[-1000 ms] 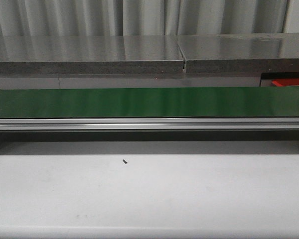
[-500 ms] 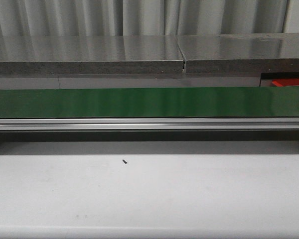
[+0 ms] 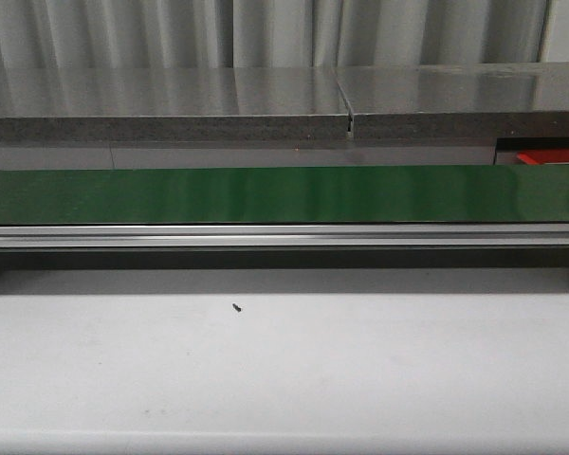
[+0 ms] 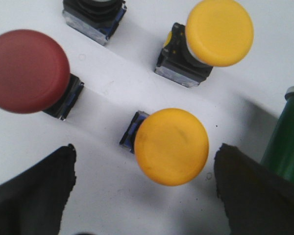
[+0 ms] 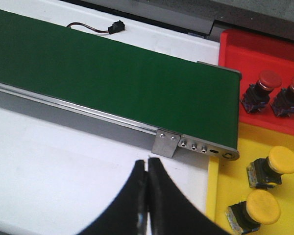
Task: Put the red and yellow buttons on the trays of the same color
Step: 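Grasp the yellow button with the left gripper and set it on the belt, then move the left gripper back over a red button in the cluster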
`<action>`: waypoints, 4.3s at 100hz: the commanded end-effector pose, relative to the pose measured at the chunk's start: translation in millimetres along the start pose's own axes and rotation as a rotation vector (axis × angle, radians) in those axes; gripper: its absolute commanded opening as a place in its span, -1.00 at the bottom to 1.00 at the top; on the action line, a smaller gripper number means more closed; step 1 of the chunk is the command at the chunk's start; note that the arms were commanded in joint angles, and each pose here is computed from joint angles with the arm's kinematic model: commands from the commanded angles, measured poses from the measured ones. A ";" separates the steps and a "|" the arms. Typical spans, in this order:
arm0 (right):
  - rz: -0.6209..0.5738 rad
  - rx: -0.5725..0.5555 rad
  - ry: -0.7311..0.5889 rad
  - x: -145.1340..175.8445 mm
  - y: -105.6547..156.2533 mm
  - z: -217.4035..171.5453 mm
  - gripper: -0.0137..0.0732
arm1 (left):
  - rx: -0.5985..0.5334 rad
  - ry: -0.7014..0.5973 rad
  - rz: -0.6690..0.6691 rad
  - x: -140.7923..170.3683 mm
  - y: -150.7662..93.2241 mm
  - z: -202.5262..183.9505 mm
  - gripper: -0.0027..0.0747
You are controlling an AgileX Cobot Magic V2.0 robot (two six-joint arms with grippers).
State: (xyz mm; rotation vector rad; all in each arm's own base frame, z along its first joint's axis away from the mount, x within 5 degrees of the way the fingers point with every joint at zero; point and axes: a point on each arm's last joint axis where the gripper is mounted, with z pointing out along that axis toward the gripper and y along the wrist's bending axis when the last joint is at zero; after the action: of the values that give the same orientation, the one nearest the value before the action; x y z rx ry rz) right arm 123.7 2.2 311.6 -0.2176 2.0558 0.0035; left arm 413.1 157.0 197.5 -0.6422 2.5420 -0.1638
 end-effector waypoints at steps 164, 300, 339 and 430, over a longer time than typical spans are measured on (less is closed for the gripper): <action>0.001 0.031 -0.078 -12.1 -2.8 -5.3 -0.91 | 0.171 -0.234 0.227 -8.8 -103.6 -125.0 -0.98; 0.001 0.031 -0.078 -12.1 -2.8 -5.3 -0.91 | 0.207 -0.250 0.252 13.0 -101.9 -137.4 0.73; 0.001 0.031 -0.078 -12.1 -2.8 -5.3 -0.91 | -0.003 -0.224 0.096 -13.9 -1.3 -120.7 0.73; 0.001 0.031 -0.078 -12.1 -2.8 -5.3 -0.91 | -0.058 -0.198 0.017 -60.6 52.1 -22.3 0.72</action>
State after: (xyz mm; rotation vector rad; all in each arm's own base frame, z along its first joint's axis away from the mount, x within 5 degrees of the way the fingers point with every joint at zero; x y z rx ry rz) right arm 123.7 2.2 311.6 -0.2154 2.0565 0.0052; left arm 421.2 230.6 197.0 -0.6515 2.4652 -0.0416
